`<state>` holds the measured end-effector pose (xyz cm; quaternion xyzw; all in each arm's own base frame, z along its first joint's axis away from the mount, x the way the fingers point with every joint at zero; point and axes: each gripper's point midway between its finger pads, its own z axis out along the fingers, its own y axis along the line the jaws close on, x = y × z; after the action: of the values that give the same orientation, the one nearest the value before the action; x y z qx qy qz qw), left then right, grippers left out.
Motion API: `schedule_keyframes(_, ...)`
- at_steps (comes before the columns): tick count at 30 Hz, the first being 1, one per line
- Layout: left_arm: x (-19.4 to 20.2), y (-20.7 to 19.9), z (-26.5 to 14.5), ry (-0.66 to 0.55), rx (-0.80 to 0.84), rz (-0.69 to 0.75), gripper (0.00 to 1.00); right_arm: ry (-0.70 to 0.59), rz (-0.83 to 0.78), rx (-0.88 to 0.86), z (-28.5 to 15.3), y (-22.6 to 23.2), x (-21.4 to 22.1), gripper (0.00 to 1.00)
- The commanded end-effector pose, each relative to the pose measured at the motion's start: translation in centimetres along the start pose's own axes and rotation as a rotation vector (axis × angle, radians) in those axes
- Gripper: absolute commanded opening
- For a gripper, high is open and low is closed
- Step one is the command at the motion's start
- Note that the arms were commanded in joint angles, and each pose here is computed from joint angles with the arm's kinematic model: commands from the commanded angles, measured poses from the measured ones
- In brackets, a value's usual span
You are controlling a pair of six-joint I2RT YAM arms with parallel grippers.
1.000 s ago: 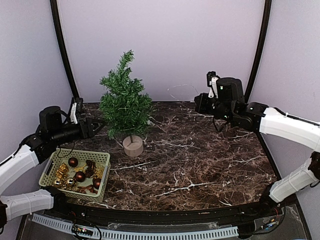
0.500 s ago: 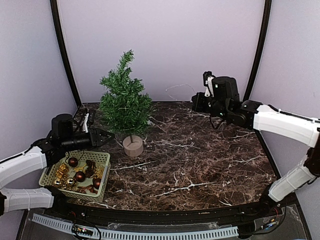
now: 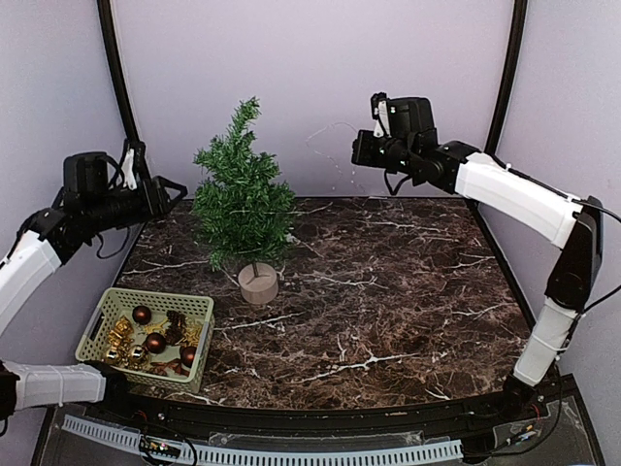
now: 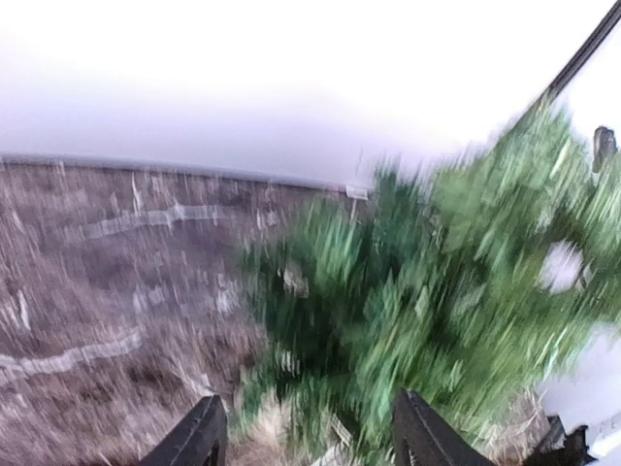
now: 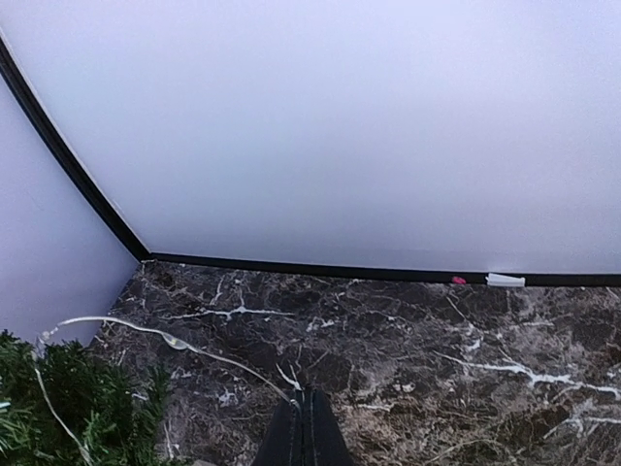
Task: Decorate the small christmas tree
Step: Pass from the right arm to the left
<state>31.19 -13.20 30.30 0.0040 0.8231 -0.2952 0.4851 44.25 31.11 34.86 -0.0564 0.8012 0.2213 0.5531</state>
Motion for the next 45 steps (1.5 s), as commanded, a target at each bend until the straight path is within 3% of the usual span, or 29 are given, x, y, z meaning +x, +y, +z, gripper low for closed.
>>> schedule_keyframes(1, -5.1, -1.3, 0.3, -0.013, -0.020, 0.172, 0.64, -0.027, -0.043, -0.056, 0.9, 1.9, -2.5, 0.00)
schedule_keyframes(3, -9.2, -4.4, 0.4, -0.074, 0.074, 0.232, 0.67, -0.037, -0.054, -0.088, 1.6, 2.8, -3.1, 0.00)
schedule_keyframes(5, -10.8, -6.5, 2.3, -0.066, 0.182, 0.267, 0.71, -0.041, -0.067, -0.130, 2.3, 3.8, -3.5, 0.00)
schedule_keyframes(9, -13.1, -10.0, 4.1, -0.078, 0.374, 0.334, 0.73, -0.062, -0.086, -0.215, 3.4, 5.6, -3.8, 0.00)
schedule_keyframes(15, -15.8, -12.1, 7.3, -0.070, 0.494, 0.367, 0.74, -0.073, -0.108, -0.293, 5.0, 7.2, -3.4, 0.00)
schedule_keyframes(22, -14.8, -15.1, 10.1, -0.002, 0.640, 0.374, 0.76, -0.091, -0.103, -0.368, 6.5, 8.6, -2.8, 0.00)
schedule_keyframes(35, -11.2, -17.6, 14.4, 0.130, 0.737, 0.359, 0.76, -0.113, -0.097, -0.430, 6.6, 9.6, -3.1, 0.00)
schedule_keyframes(40, -10.5, -18.0, 14.8, 0.149, 0.753, 0.357, 0.62, -0.117, -0.109, -0.443, 6.4, 10.0, -3.2, 0.00)
schedule_keyframes(45, -9.7, -18.5, 15.0, 0.170, 0.784, 0.358, 0.29, -0.116, -0.121, -0.444, 6.4, 10.1, -3.2, 0.00)
